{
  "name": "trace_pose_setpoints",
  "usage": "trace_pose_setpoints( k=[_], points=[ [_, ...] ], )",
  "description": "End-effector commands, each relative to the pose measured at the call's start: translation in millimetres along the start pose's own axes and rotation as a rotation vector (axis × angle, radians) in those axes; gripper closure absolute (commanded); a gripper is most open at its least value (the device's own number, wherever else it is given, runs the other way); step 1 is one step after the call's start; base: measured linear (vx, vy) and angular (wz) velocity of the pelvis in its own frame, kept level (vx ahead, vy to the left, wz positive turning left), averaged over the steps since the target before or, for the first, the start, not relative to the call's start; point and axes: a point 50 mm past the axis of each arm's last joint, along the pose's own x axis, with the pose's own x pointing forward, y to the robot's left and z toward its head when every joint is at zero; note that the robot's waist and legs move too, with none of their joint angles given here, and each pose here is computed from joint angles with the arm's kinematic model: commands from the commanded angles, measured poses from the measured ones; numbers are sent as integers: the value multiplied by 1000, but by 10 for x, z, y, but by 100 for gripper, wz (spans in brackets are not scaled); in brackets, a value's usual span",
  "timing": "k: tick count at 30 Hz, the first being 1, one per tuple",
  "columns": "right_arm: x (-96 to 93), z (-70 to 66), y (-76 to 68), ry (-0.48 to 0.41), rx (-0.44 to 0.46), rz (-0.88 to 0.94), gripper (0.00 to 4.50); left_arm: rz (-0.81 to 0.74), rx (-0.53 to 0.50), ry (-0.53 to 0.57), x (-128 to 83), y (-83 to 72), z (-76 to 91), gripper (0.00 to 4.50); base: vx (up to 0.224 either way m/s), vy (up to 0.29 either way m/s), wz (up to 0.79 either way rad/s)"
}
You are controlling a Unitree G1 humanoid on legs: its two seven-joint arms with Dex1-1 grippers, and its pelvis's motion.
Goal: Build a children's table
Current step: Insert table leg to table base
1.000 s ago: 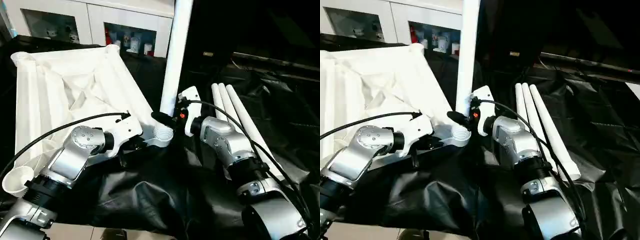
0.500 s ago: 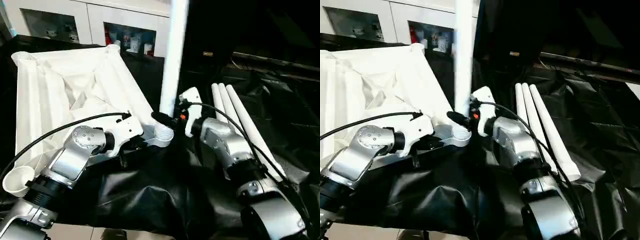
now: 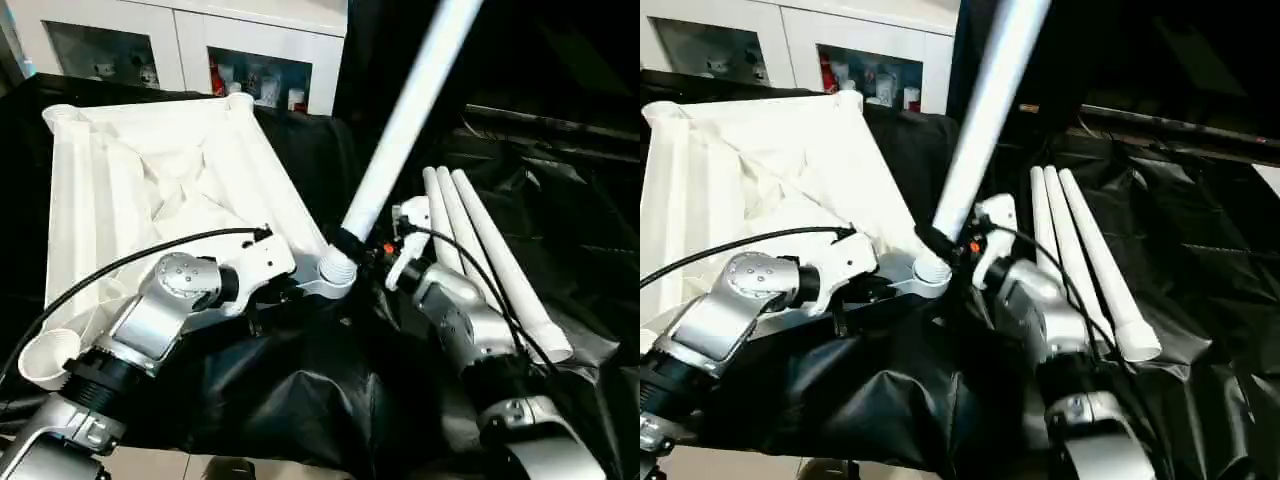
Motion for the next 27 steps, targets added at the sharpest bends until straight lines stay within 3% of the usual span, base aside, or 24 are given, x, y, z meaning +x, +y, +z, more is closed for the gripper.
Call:
trace_pose_setpoints(
  k=[1,5,11,12,15,17,27],
  points=[
    [-302,-214,-245,61,36,-186,259,2,67,-23,-39,61,126,450,0,0,0],
    [-339,-269,-246,60,42,-199,259,5,66,-19,-36,74,125,450,0,0,0],
    [-354,-335,-215,112,-27,-177,259,6,74,-14,-36,85,133,450,0,0,0],
    [-321,-315,-187,140,-79,-142,259,6,78,-12,-41,88,131,450,0,0,0],
    [-307,-304,-173,148,-102,-124,259,6,79,-12,-43,89,130,450,0,0,0],
    [-283,-305,-120,201,-199,-45,259,7,82,-6,-33,90,115,450,0,0,0],
    [-260,-317,-103,230,-228,-1,260,14,82,3,-51,111,96,450,0,0,0]
  ],
)
